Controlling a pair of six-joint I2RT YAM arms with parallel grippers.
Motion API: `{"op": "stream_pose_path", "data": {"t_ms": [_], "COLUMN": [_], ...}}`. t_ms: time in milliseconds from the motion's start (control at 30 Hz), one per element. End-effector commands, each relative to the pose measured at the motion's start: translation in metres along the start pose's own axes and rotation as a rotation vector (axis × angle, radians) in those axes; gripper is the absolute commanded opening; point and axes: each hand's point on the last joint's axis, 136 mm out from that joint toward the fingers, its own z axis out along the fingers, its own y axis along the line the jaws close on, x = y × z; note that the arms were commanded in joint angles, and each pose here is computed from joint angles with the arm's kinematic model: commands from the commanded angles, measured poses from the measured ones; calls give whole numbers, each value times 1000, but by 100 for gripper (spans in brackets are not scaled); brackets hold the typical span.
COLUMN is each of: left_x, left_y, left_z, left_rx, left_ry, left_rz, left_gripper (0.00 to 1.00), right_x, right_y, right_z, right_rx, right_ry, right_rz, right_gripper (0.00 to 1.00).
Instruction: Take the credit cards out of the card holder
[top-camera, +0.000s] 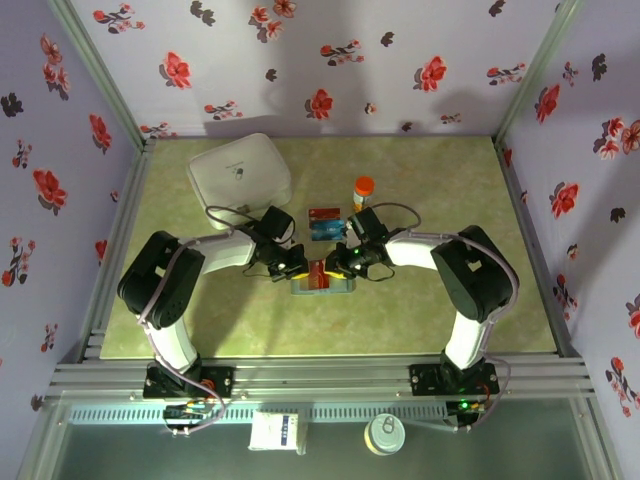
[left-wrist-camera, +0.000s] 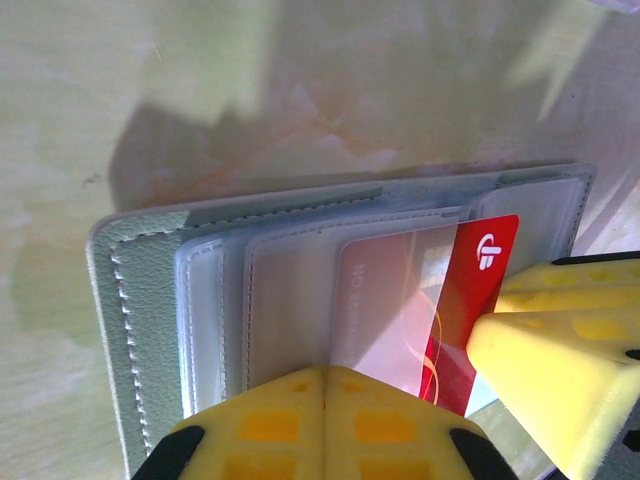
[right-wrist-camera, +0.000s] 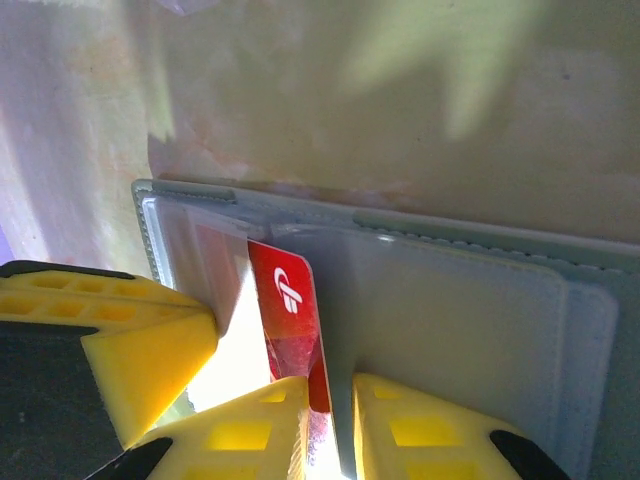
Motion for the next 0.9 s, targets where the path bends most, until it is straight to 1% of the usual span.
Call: {"op": "stream_pose_path", "data": {"t_ms": [0,233,400,600,867], "left_x": [9,9,10,11,11], "left_y": [16,16,17,18,19], "left_z": [9,10,10,10,6], "left_rx": [-57,-57,-60,-64,-67], "left_ry": [40,41,44,43,35], "left_rz": [-2,-4,-5,-7,-6], "left_gripper": [0,0,0,0,0], "right_x": [-2,-1,0,3,8], "right_y": [12,18,14,6,-9], "right_z": [1,3,7,3,-22], "right_rx": [-37,-67,-68,-38,57], "right_ry": [9,14,22,7,-13], "right_rz": [-4,-4,5,-2,-37], "right_gripper": [19,17,16,6,1]}}
